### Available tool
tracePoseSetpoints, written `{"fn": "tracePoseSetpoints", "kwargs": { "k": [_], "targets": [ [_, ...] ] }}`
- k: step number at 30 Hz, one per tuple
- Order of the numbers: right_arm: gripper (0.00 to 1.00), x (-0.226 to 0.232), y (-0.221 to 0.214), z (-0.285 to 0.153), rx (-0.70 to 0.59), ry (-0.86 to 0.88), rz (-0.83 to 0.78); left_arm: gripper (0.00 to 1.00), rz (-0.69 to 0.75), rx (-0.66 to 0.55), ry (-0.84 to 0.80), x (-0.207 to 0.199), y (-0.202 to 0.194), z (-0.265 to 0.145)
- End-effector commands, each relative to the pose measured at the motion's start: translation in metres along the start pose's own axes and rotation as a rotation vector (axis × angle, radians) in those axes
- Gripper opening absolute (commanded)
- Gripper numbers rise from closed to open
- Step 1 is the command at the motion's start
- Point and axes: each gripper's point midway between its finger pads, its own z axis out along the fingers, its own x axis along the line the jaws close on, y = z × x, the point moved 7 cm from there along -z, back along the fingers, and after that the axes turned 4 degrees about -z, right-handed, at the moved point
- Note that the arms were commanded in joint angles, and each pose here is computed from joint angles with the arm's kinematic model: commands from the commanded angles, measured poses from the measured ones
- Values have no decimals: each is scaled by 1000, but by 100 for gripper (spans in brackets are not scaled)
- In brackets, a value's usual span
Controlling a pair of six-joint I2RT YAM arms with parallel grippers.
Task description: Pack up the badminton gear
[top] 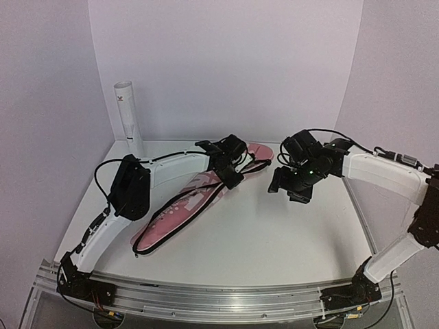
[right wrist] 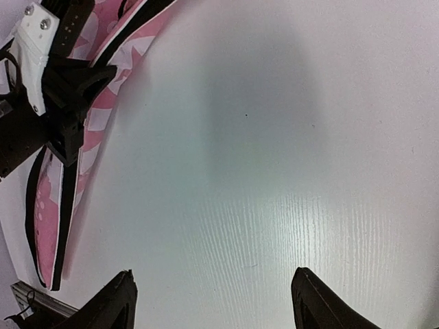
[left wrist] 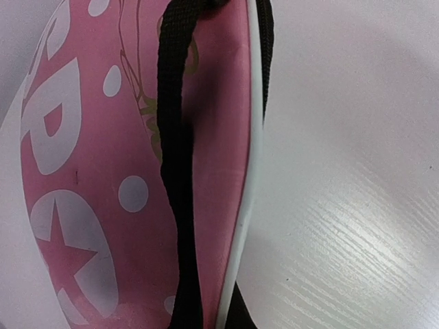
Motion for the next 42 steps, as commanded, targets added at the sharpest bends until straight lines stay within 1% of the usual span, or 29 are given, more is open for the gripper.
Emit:
{"fn": "tracePoseSetpoints", "kwargs": {
  "k": [1, 3, 5, 6, 7, 10, 13, 14, 16, 17, 18, 21, 23, 25, 27, 29, 31, 33, 34, 36, 38, 40, 42],
  "targets": [
    [75, -6, 8, -4, 17, -2, -1, 15, -145, -169, -139, -6, 32, 1],
    [75, -12, 15, 1, 31, -10, 3, 56, -152, -195, -216, -11, 39, -8],
    [76, -20, 25, 8, 45, -17, -8, 88, -140, -238, -294, -15, 49, -30],
    [77, -24, 31, 11, 50, -20, -10, 96, -131, -275, -331, -15, 56, -50],
    [77, -33, 40, 15, 51, -30, -1, 99, -118, -304, -367, -16, 60, -67],
    [78, -57, 67, 21, 38, -48, 4, 100, -69, -371, -469, -11, 76, -129],
    [78, -72, 95, 20, -8, -13, 1, 99, -97, -392, -545, 14, 78, -188],
    [78, -76, 103, 17, -33, -2, -4, 99, -108, -393, -554, 22, 70, -203],
    [79, -83, 118, 12, -87, 21, -4, 99, -118, -401, -514, 31, 45, -230],
    [79, -88, 125, 10, -119, 31, 3, 100, -125, -376, -493, 29, 24, -229],
    [79, -93, 129, 9, -147, 40, 5, 100, -137, -371, -466, 30, 8, -236],
    [79, -103, 137, 9, -222, 66, -25, 99, -184, -388, -422, 34, -41, -267],
    [79, -106, 142, 11, -265, 91, -72, 100, -261, -398, -378, 46, -79, -269],
    [79, -112, 146, 13, -295, 102, -125, 100, -346, -427, -321, 68, -107, -279],
    [80, -127, 154, 12, -354, 115, -128, 100, -449, -390, -248, 97, -140, -273],
    [81, -147, 157, 14, -401, 136, -119, 100, -545, -386, -161, 122, -169, -273],
    [82, -169, 158, 17, -445, 152, -115, 100, -621, -434, -33, 144, -194, -276],
    [82, -180, 153, 24, -487, 164, -134, 100, -776, -479, 142, 174, -228, -281],
    [83, -184, 149, 27, -508, 166, -150, 100, -806, -519, 221, 186, -243, -285],
    [83, -188, 138, 28, -573, 156, -191, 100, -796, -558, 378, 200, -274, -290],
    [85, -191, 129, 24, -665, 136, -227, 100, -768, -605, 500, 202, -296, -293],
    [87, -197, 112, 22, -724, 101, -249, 100, -753, -597, 543, 197, -314, -287],
    [88, -201, 98, 22, -753, 65, -275, 100, -745, -567, 553, 193, -329, -280]
  ]
}}
